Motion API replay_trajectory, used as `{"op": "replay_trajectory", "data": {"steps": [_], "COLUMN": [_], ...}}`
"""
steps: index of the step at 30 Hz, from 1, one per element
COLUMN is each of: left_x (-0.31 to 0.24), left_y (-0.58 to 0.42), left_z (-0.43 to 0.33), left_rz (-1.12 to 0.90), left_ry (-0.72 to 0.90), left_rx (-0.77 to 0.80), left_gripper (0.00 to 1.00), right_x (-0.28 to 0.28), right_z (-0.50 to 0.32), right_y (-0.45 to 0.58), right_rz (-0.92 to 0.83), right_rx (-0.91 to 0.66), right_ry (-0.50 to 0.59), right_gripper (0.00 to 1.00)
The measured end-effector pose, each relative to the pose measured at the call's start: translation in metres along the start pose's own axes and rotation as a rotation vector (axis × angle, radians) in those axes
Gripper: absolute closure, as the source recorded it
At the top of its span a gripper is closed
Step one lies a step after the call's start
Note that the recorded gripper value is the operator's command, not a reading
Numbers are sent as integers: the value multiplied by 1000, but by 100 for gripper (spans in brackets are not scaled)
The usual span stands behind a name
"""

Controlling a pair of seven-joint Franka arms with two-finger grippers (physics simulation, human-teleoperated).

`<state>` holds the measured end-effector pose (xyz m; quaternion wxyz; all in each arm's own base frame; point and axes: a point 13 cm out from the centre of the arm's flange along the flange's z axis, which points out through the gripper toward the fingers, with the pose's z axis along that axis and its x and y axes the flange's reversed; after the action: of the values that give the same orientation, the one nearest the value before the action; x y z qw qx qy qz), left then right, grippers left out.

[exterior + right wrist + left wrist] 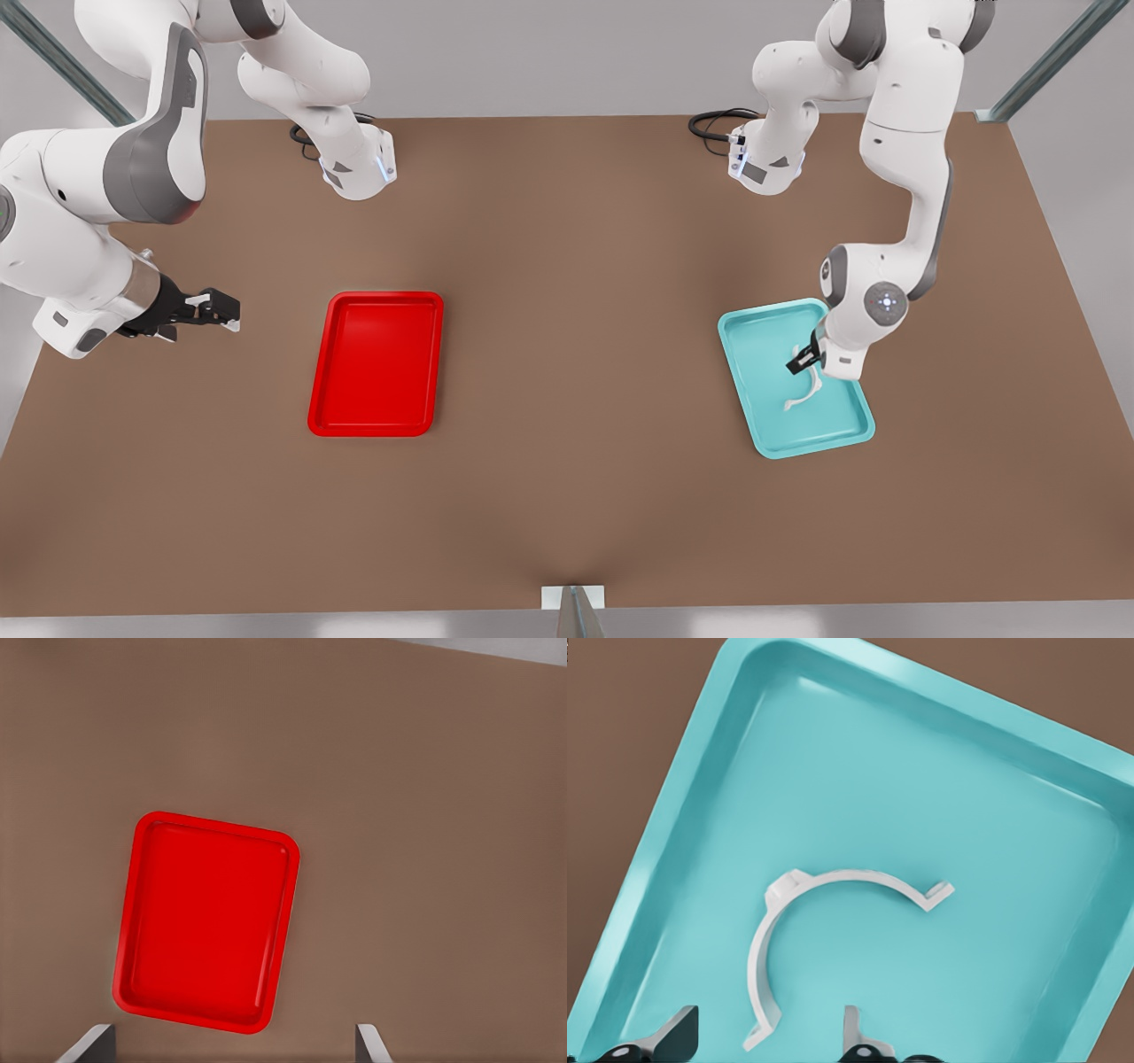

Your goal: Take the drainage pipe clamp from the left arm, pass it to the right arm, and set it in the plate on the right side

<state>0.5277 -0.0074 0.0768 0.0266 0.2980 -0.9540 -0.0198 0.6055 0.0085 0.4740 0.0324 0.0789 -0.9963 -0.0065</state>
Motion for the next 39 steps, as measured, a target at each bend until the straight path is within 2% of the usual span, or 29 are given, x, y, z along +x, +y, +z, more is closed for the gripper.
{"op": "replay_trajectory", "data": {"steps": [2,12,18,25,27,28,34,39], "left_x": [-1,-1,4,6,5,5,-2,-47], "left_y": [2,15,19,20,20,20,14,-34], "left_z": [9,32,37,44,45,45,35,-16], "left_rz": [-27,-125,-157,-183,-190,-193,-205,-146], "left_ry": [-1,1,7,9,8,7,-12,-89], "left_rx": [-3,-16,-21,-25,-25,-24,-8,64], "left_gripper": [37,37,53,64,76,79,79,79], "right_x": [0,0,0,-11,-15,-14,-17,-20], "right_z": [0,0,0,25,33,37,33,40], "right_y": [0,1,2,7,9,7,38,44], "right_rz": [-1,-13,-19,-30,-34,-31,-68,-57], "right_rx": [0,1,1,-6,-8,-9,-14,-15], "right_ry": [0,1,1,29,36,41,31,36], "right_gripper": [0,0,0,0,0,0,0,0]}}
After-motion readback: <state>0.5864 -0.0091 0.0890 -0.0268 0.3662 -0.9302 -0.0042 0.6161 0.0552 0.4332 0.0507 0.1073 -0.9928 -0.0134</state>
